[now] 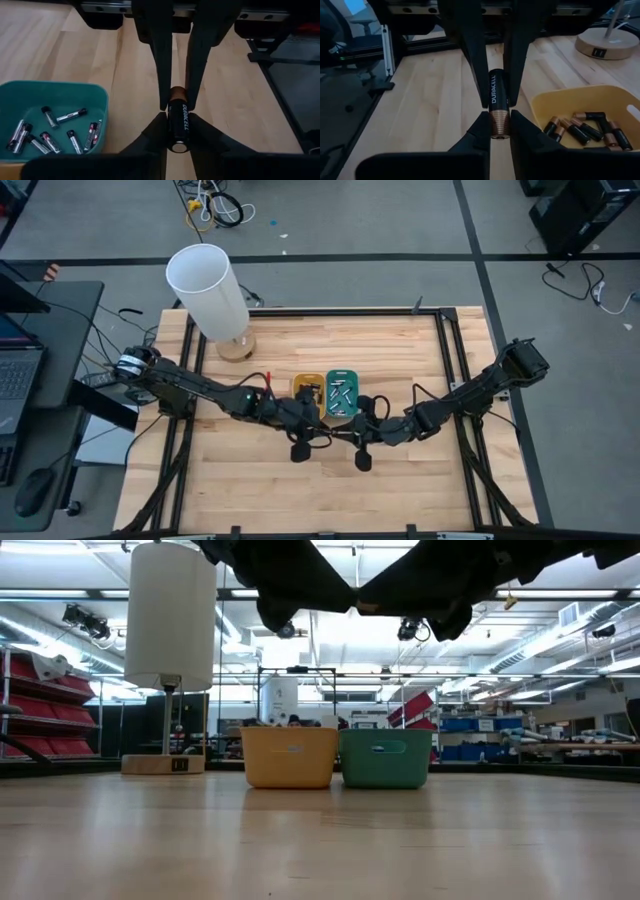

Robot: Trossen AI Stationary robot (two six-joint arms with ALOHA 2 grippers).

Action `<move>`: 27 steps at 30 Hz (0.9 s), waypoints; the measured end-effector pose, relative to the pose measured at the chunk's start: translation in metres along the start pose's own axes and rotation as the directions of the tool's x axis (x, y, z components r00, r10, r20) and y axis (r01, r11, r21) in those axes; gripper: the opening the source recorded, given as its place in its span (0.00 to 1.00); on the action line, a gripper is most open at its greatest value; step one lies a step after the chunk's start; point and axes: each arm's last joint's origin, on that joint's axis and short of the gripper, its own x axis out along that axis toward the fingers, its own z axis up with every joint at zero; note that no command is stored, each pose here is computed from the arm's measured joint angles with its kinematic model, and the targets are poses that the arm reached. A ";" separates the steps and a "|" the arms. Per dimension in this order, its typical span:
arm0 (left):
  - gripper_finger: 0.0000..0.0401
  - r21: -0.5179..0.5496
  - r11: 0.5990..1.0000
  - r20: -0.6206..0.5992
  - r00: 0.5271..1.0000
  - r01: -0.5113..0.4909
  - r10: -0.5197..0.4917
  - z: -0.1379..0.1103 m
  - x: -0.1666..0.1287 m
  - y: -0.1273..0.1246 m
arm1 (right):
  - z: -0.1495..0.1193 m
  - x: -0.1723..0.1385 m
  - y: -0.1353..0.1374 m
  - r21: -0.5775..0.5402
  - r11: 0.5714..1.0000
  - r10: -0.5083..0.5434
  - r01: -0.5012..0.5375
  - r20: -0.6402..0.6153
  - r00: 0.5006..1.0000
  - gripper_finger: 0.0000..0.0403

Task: Sort batteries
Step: Put the black battery into the yellow bin

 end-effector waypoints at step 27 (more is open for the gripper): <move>0.16 -0.122 0.968 -0.018 0.976 -0.218 0.218 0.006 -0.020 0.025 | 0.013 0.009 -0.022 0.109 0.981 -0.165 0.160 0.045 0.985 0.31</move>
